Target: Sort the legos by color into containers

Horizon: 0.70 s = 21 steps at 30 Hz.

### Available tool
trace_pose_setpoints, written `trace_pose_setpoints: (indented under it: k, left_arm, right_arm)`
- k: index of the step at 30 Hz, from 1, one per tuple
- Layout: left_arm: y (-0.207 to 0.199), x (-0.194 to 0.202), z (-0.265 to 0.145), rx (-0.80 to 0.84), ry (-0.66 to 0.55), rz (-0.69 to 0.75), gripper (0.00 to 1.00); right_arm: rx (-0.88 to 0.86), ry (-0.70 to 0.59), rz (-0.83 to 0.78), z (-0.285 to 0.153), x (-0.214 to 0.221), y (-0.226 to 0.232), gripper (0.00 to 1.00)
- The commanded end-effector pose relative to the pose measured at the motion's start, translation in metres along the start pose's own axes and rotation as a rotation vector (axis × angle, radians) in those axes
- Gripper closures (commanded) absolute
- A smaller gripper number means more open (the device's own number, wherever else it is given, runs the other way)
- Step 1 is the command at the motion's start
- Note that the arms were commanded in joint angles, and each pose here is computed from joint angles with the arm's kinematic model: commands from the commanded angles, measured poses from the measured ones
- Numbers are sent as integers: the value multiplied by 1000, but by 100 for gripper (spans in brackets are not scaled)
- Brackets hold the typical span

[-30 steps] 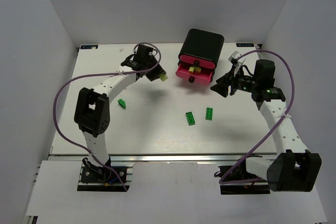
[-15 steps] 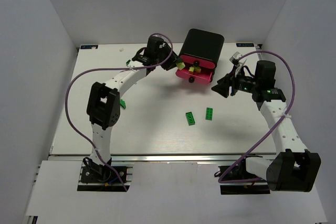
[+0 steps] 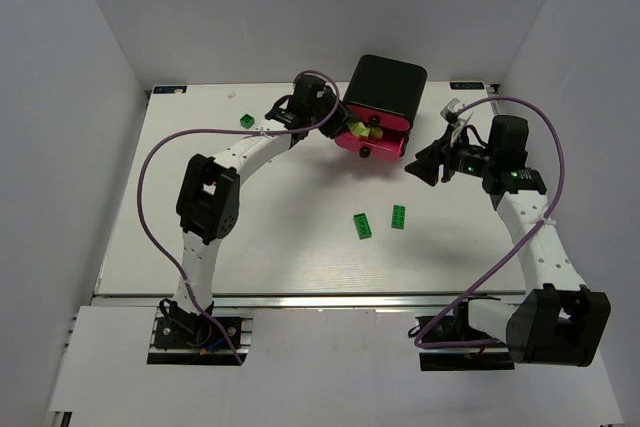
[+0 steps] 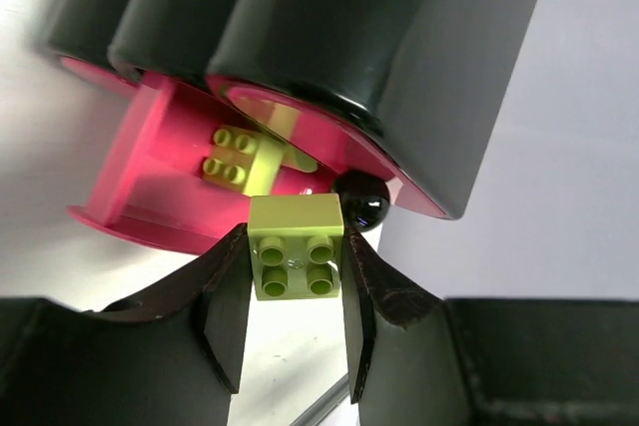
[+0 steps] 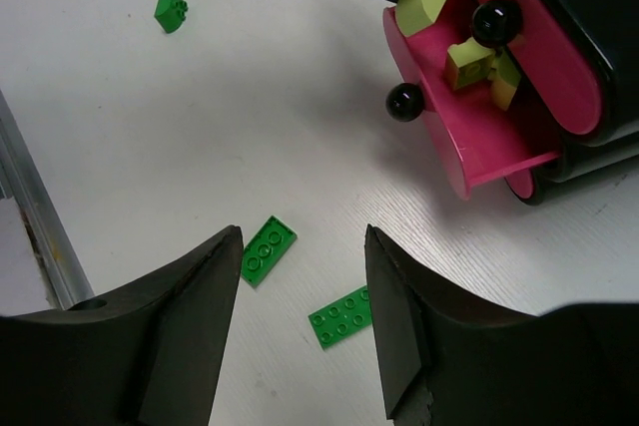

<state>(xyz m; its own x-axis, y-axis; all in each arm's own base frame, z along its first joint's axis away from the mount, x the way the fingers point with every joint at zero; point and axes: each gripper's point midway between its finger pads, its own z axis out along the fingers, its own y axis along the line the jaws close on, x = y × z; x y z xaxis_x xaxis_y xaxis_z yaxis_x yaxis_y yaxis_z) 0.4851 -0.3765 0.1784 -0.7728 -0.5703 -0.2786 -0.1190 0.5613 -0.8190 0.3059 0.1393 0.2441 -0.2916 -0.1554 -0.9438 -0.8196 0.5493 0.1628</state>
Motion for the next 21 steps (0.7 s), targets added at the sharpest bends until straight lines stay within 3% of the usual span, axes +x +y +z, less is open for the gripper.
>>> trace_pose_setpoints:
  k: [1, 5, 11, 17, 20, 21]
  left_arm:
    - [-22, -8, -5, 43, -32, -12, 75]
    - [-20, -7, -4, 38, -27, -25, 47]
    - [-27, -7, -6, 62, -25, -22, 25]
    - [-49, -13, -22, 108, -36, 2, 25]
    - [-71, -25, -53, 150, -74, 77, 39]
    - [-85, -28, -74, 177, -91, 117, 49]
  right_arm:
    - [0, -27, -20, -5, -5, -2, 42]
    - [-3, -24, -17, -5, -3, -3, 42]
    - [-18, -21, -16, -4, -1, -1, 42]
    - [-62, -15, -57, -3, 5, 4, 41]
    - [-124, -9, -138, 0, 17, 14, 49]
    - [-110, 2, -165, 1, 21, 11, 61]
